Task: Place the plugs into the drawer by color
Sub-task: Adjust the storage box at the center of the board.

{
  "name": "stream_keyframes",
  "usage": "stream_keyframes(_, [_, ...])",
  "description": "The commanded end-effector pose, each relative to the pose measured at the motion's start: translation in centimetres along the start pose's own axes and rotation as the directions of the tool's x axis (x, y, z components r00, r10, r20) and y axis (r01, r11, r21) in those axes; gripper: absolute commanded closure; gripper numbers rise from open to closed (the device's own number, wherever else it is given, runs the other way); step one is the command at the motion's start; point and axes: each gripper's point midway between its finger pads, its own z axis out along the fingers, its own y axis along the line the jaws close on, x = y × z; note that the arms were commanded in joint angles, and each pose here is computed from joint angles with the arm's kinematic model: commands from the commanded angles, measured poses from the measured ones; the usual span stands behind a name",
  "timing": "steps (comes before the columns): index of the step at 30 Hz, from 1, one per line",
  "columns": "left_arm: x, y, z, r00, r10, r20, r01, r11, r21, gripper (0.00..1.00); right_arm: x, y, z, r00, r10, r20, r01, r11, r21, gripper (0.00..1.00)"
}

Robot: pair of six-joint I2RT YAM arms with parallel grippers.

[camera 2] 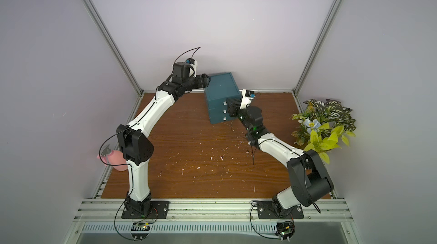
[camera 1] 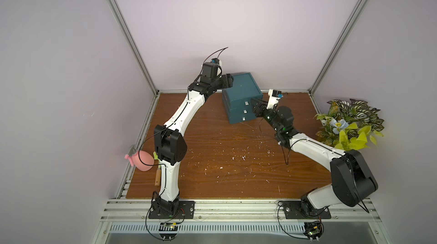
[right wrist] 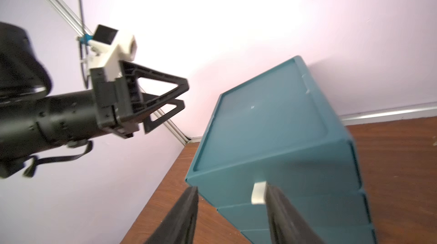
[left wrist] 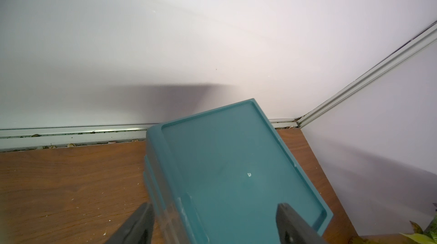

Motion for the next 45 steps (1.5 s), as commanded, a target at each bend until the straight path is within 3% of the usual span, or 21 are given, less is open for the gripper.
stream_keyframes(1, [1.5, 1.5, 0.8, 0.995, -0.080, -0.056, 0.076, 0.995, -0.069, 0.26, 0.4, -3.9, 0.8, 0.984, 0.013, -0.179, 0.004, 0.995, 0.096, 0.47])
stream_keyframes(8, [2.5, 1.2, 1.5, 0.987, -0.146, -0.073, 0.140, 0.987, -0.078, 0.26, -1.6, -7.2, 4.8, 0.945, 0.085, -0.317, -0.039, 0.988, 0.148, 0.43])
stream_keyframes(16, [5.7, 0.7, 3.3, 0.968, -0.183, -0.170, 0.180, 0.983, -0.034, 0.31, 0.0, -6.5, 6.6, 0.910, 0.156, -0.385, -0.157, 0.987, 0.029, 0.48])
stream_keyframes(25, [7.8, 0.6, 3.2, 0.959, -0.178, -0.219, 0.174, 0.984, -0.038, 0.40, 0.5, -6.1, 5.7, 0.906, 0.163, -0.390, -0.174, 0.985, 0.006, 0.52])
stream_keyframes(33, [8.6, 0.9, 3.5, 0.956, -0.177, -0.235, 0.172, 0.984, -0.044, 0.58, 0.9, -5.3, 4.4, 0.905, 0.170, -0.390, -0.190, 0.982, -0.013, 0.59])
stream_keyframes(38, [8.2, 0.6, 3.3, 0.958, -0.173, -0.229, 0.169, 0.985, -0.034, 0.59, 1.8, -4.5, 3.5, 0.898, 0.172, -0.406, -0.197, 0.980, -0.018, 0.66])
stream_keyframes(45, [7.7, 0.2, 3.2, 0.960, -0.168, -0.222, 0.167, 0.986, -0.021, 0.59, 3.2, -3.0, 2.4, 0.886, 0.169, -0.433, -0.202, 0.979, -0.030, 0.67])
